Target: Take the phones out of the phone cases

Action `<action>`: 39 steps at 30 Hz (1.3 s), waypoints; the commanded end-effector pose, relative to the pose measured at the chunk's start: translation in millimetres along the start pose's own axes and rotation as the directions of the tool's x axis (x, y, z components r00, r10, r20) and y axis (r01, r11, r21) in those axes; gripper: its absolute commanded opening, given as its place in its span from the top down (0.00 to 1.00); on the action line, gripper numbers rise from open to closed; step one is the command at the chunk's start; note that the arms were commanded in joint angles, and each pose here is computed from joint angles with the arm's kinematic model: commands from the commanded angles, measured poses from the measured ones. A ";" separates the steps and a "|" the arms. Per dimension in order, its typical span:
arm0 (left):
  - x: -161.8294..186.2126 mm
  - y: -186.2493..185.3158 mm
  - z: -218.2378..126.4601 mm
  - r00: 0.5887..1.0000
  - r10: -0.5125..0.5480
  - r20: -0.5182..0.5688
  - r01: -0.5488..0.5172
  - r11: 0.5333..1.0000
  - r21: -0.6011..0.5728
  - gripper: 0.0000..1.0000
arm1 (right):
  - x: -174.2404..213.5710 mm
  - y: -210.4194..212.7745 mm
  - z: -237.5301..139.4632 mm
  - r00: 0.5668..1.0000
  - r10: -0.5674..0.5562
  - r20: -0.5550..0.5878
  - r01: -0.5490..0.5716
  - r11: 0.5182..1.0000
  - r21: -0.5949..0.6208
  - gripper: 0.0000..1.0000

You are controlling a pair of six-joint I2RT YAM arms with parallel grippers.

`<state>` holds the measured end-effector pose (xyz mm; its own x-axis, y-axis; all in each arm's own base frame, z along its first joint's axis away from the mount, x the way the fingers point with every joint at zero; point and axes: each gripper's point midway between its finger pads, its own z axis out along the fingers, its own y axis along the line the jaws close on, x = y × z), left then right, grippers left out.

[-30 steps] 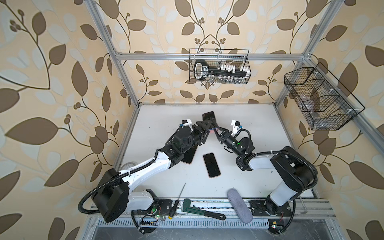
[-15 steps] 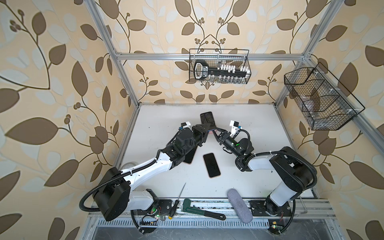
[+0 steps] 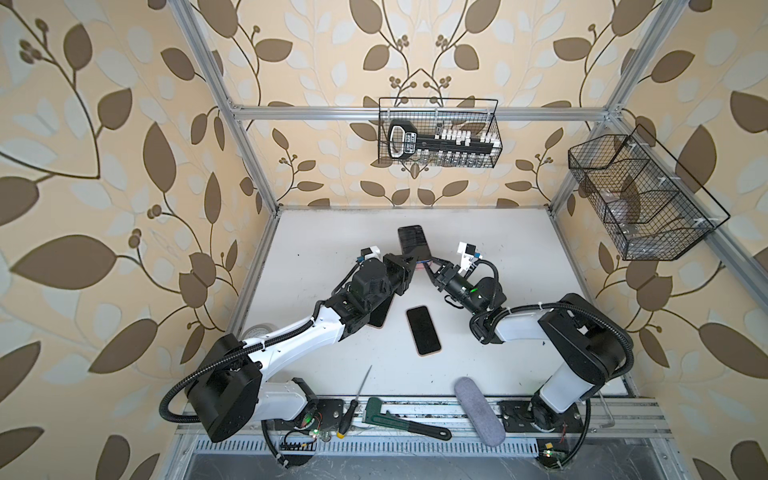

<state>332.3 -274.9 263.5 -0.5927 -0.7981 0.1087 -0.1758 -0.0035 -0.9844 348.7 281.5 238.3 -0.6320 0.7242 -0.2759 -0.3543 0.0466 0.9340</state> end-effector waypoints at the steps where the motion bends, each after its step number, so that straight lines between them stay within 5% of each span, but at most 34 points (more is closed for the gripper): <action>1: -3.9 -8.0 -3.6 0.999 0.016 0.028 -0.017 0.999 0.030 0.95 | -1.4 25.1 -3.1 0.999 -0.030 0.015 0.031 0.994 -0.100 1.00; 19: 29.1 -72.8 -13.4 0.996 0.054 -0.068 -0.044 0.989 0.144 1.00 | -9.9 -26.3 -8.7 0.986 -0.164 -0.010 0.164 0.979 0.119 1.00; 39: 47.4 -73.8 -15.0 0.993 0.069 -0.101 -0.053 0.986 0.155 1.00 | -46.9 -53.9 -26.6 0.978 -0.204 0.045 0.191 0.960 0.204 1.00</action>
<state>318.7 -297.6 284.2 -0.6305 -0.7717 0.0834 -0.1603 0.0244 -0.9868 360.2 257.1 213.0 -0.5880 0.6666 -0.4582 -0.4027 0.2500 0.8805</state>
